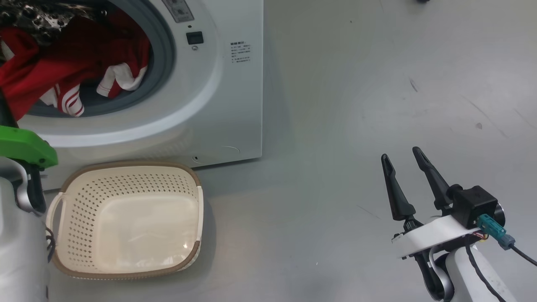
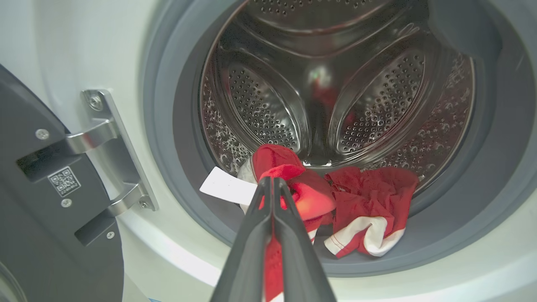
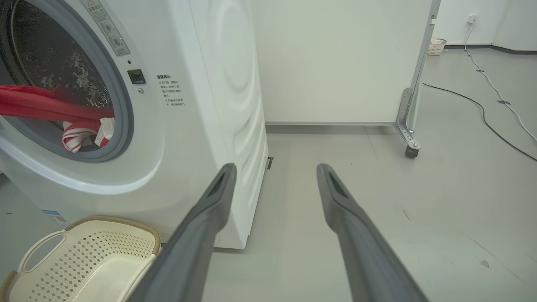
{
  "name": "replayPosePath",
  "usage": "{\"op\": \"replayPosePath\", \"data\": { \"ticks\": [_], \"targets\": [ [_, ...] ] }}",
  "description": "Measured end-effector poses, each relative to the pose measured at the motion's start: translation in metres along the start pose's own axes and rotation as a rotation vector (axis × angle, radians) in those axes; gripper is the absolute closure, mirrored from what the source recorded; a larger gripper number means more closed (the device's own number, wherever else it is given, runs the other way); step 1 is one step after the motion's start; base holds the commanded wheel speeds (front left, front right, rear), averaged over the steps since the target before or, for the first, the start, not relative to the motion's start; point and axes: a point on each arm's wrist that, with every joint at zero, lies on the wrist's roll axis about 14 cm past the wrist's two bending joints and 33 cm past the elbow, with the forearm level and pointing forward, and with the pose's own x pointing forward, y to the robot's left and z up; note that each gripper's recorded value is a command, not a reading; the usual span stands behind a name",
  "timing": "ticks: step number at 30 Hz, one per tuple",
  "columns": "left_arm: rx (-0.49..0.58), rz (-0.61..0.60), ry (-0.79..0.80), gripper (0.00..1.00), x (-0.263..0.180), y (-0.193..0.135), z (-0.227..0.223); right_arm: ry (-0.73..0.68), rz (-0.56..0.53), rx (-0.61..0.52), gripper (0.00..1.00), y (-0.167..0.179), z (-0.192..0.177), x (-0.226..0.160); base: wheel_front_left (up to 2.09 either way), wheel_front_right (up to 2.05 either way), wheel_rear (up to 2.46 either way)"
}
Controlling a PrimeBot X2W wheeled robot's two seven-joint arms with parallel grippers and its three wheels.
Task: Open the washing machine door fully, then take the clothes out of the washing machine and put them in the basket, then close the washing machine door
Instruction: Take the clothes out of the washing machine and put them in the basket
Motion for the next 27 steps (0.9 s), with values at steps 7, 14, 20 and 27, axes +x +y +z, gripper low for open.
{"op": "replayPosePath", "data": {
  "ticks": [7, 14, 20, 27],
  "targets": [
    [-0.024, -0.069, -0.105, 1.00, -0.023, -0.007, 0.030, -0.015, 0.029, 0.002, 0.00, 0.011, 0.005, -0.010, 0.00, 0.00, 0.00],
    [0.015, -0.128, -0.203, 1.00, -0.049, -0.012, 0.062, -0.034, 0.057, 0.004, 0.00, 0.024, 0.011, -0.018, 0.00, 0.00, 0.00],
    [0.001, -0.157, -0.372, 1.00, -0.065, -0.021, 0.117, -0.048, 0.078, 0.006, 0.00, 0.032, 0.016, -0.023, 0.00, 0.00, 0.00],
    [-0.038, -0.177, -0.594, 1.00, -0.087, -0.029, 0.183, -0.053, 0.077, 0.007, 0.00, 0.033, 0.017, -0.024, 0.00, 0.00, 0.00]
  ]
}}
